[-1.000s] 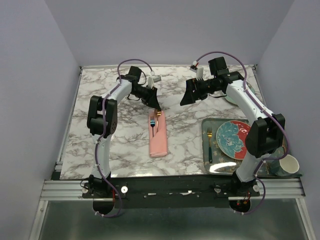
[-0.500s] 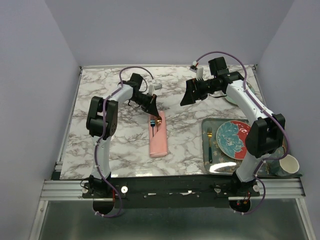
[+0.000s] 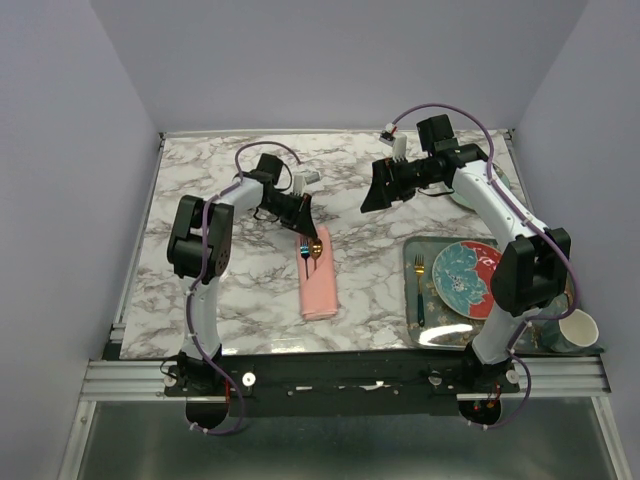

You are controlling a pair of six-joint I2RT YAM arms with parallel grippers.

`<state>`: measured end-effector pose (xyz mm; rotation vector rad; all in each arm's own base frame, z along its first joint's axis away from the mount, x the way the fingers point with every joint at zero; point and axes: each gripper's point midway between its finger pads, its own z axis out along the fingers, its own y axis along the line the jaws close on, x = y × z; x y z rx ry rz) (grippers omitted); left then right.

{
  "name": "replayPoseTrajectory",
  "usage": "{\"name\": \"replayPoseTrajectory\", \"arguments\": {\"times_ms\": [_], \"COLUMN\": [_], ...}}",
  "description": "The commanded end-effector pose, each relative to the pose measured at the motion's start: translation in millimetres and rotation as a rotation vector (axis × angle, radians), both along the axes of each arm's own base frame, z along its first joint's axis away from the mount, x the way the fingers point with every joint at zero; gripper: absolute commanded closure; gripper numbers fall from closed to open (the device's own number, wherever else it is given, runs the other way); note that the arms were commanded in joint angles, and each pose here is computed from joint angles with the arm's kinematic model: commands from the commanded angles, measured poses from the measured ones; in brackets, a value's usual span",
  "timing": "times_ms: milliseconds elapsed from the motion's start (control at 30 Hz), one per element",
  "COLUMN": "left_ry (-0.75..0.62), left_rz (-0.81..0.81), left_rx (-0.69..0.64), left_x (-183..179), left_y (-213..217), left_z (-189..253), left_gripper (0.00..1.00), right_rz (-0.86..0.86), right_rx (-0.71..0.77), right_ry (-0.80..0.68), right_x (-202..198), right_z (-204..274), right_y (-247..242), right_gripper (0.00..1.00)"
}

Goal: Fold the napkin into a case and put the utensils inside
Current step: Insert the spoon into the folded napkin, then reset both arms

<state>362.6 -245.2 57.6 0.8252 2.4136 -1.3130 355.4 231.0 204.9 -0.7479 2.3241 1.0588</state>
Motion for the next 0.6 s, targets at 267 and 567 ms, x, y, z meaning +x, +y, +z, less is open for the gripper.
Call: {"name": "replayPoseTrajectory", "arguments": {"times_ms": [267,567], "left_ry": [-0.225,-0.51], "left_rz": [0.019,0.144], "left_rx": [-0.009,0.057], "left_x": [31.1,60.8], "left_y": [-6.9,26.7], "left_z": [49.3,135.6], "left_gripper": [0.66,0.01], "right_rz": [0.019,0.002], "right_rx": [0.018,-0.026], "right_ry": [-0.017,-0.114], "right_x": [-5.1,7.1], "right_z": [11.3,22.6], "right_y": [1.3,-8.6], "right_gripper": [0.0,0.0]}}
